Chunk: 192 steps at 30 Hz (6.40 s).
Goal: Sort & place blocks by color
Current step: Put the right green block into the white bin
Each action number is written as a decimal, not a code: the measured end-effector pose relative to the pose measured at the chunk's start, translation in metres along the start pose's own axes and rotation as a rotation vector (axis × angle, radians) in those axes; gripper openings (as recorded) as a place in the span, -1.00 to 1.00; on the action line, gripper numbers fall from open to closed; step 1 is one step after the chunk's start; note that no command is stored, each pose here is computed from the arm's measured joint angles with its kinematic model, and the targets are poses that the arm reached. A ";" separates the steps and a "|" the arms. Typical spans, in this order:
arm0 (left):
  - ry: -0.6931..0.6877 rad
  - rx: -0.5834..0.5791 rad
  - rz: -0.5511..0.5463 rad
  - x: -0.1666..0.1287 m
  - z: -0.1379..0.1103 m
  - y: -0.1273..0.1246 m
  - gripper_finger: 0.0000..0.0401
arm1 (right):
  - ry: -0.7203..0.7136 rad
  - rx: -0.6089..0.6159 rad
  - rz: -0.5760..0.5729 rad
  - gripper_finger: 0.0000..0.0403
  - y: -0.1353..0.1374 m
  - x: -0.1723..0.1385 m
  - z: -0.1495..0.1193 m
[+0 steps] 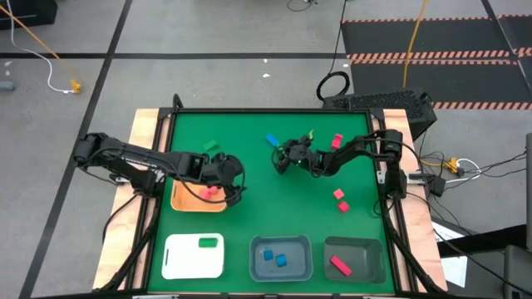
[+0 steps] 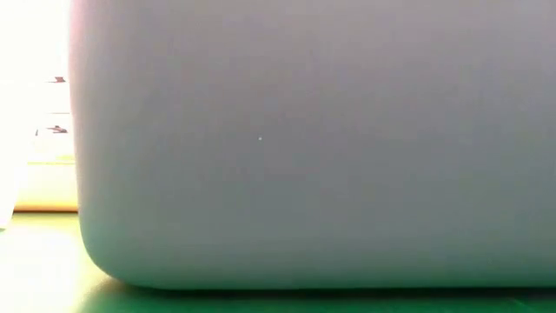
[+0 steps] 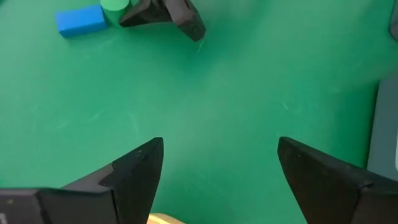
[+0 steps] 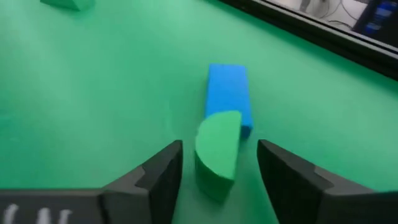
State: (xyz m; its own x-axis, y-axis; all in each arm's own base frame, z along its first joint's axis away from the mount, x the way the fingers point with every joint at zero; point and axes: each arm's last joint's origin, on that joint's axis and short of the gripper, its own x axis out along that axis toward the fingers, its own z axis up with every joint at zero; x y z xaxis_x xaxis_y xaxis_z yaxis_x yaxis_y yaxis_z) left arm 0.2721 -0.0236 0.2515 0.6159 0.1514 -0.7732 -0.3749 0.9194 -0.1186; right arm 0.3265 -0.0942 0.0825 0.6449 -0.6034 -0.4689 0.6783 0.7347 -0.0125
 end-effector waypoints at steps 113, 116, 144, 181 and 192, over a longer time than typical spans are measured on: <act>-0.439 0.692 0.082 0.023 0.032 -0.022 -0.29 | 0.092 0.503 1.298 -0.09 0.018 -0.075 0.098; -0.431 0.672 0.077 0.023 0.032 -0.022 -0.29 | 0.134 0.490 1.318 0.06 0.013 -0.073 0.097; 0.143 0.168 -0.529 -0.016 -0.028 -0.056 -0.28 | 0.216 0.419 0.749 0.16 -0.058 -0.029 0.068; 0.689 -0.151 -0.295 -0.029 -0.134 -0.120 -0.27 | 0.012 0.017 0.359 0.16 -0.009 -0.042 0.059; 0.717 -0.143 -0.266 -0.020 -0.140 -0.122 -0.25 | 0.013 0.021 0.358 0.16 -0.009 -0.042 0.059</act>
State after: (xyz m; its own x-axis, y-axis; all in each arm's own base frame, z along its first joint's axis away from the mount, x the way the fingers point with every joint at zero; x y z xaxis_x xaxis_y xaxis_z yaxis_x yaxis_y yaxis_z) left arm 0.2085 -0.1895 0.1945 0.1172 -0.3842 -0.9158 -0.3929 0.8290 -0.3980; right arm 0.3138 -0.0938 0.1547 0.8387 -0.3048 -0.4512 0.4171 0.8923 0.1725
